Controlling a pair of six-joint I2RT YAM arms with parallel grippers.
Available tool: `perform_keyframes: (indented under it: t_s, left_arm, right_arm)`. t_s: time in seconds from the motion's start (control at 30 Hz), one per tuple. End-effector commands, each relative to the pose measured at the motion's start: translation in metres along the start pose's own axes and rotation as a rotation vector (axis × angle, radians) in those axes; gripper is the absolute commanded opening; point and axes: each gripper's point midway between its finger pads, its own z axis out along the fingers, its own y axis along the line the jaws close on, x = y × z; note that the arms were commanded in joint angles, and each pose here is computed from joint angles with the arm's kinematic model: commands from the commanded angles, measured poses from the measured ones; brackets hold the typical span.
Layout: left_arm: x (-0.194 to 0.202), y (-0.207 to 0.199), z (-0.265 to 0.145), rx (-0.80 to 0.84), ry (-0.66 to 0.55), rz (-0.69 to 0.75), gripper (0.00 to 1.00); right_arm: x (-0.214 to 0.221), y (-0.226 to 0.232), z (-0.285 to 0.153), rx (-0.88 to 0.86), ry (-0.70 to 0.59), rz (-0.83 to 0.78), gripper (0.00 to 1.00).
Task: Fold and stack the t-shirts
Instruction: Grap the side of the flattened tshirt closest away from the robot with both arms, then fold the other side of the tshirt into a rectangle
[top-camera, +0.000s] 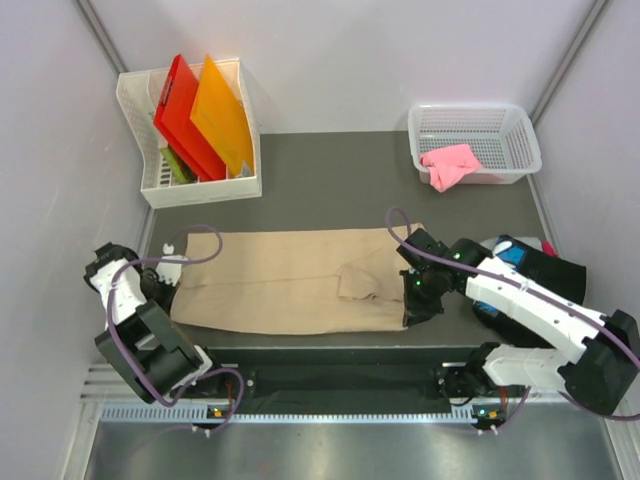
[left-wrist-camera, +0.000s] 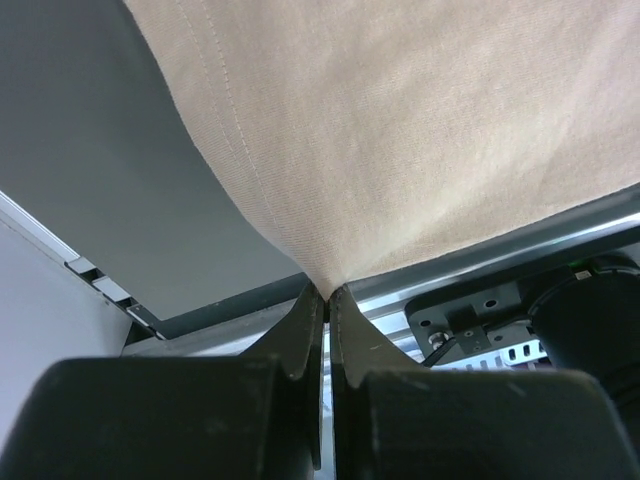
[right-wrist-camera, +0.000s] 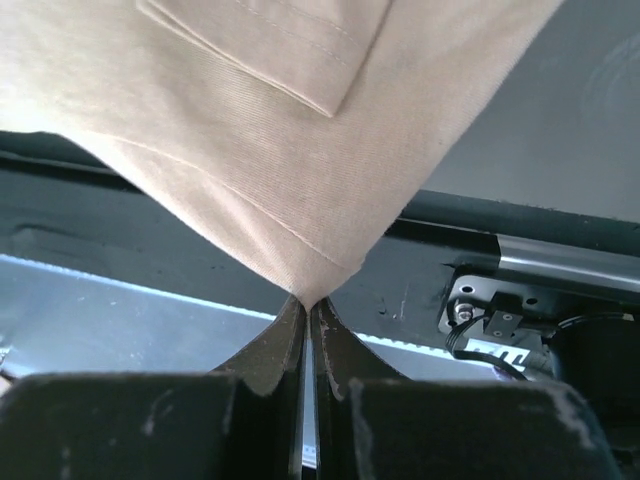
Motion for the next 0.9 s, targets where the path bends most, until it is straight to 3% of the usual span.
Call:
perform_keyframes:
  t_s: [0.0, 0.3, 0.87]
  left_arm:
    - [-0.023, 0.018, -0.015, 0.000, -0.066, -0.020, 0.00]
    - [-0.063, 0.062, -0.004, 0.023, -0.101, -0.102, 0.00]
    - [-0.139, 0.069, 0.014, -0.014, -0.080, 0.023, 0.00]
  right_arm:
    - [-0.023, 0.009, -0.019, -0.004, -0.053, -0.037, 0.00]
    - [-0.075, 0.006, -0.015, -0.002, -0.113, -0.003, 0.00]
    - [-0.143, -0.002, -0.005, 0.011, -0.183, 0.054, 0.00]
